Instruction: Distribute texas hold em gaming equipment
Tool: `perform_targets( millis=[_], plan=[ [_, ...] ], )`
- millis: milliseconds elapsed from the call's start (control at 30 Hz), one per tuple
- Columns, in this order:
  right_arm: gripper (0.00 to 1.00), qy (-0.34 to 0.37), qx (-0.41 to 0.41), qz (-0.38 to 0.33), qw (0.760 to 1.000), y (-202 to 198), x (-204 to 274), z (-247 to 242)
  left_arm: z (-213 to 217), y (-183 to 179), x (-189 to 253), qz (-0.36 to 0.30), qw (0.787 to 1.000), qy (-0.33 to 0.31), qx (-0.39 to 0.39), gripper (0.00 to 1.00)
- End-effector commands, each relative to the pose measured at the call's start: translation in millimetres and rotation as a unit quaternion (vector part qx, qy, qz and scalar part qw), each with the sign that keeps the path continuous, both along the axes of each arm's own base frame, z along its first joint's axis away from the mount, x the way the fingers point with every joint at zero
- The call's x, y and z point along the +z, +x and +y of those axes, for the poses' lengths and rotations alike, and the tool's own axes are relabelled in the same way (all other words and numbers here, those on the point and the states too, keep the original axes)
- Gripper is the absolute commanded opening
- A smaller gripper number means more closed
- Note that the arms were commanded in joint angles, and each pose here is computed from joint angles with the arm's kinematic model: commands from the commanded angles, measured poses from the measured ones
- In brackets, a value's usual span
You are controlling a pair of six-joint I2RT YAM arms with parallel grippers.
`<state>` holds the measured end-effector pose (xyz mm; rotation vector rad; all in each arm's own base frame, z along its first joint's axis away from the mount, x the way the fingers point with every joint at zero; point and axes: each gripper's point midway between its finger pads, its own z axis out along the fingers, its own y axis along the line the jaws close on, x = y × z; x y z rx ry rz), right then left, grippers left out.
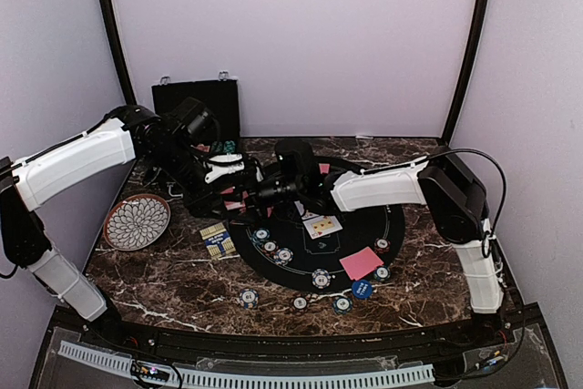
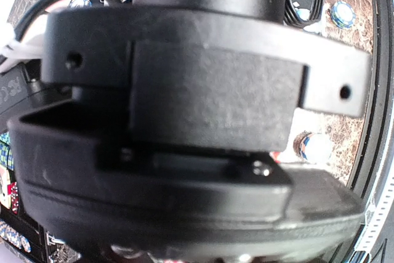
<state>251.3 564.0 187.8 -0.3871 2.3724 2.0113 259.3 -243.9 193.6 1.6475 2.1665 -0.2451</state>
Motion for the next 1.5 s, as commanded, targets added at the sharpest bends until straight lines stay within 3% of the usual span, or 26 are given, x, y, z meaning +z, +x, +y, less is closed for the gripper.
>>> perform_targets(
  millis=[0, 433, 733, 1000, 1467],
  plan=[
    [0.71, -0.001, 0.005, -0.01, 1.0, 4, 4, -5, 1, -6, 9, -0.003, 1.0, -0.008, -0.009, 0.0],
    [0.62, -0.038, -0.009, -0.027, 0.999, 14, -2, -35, 1, -6, 9, -0.004, 1.0, -0.006, -0.009, 0.0],
    [0.67, 0.018, 0.003, -0.028, 0.999, 8, 36, -23, 1, -5, 8, -0.003, 1.0, -0.006, -0.006, 0.0],
    [0.69, 0.042, 0.023, -0.006, 0.999, -3, 35, 0, 1, -5, 7, -0.001, 1.0, -0.007, -0.006, 0.0],
    [0.6, -0.013, 0.006, -0.013, 1.0, 12, 11, -20, 4, -7, 7, -0.005, 1.0, -0.006, -0.005, 0.0]
  ],
)
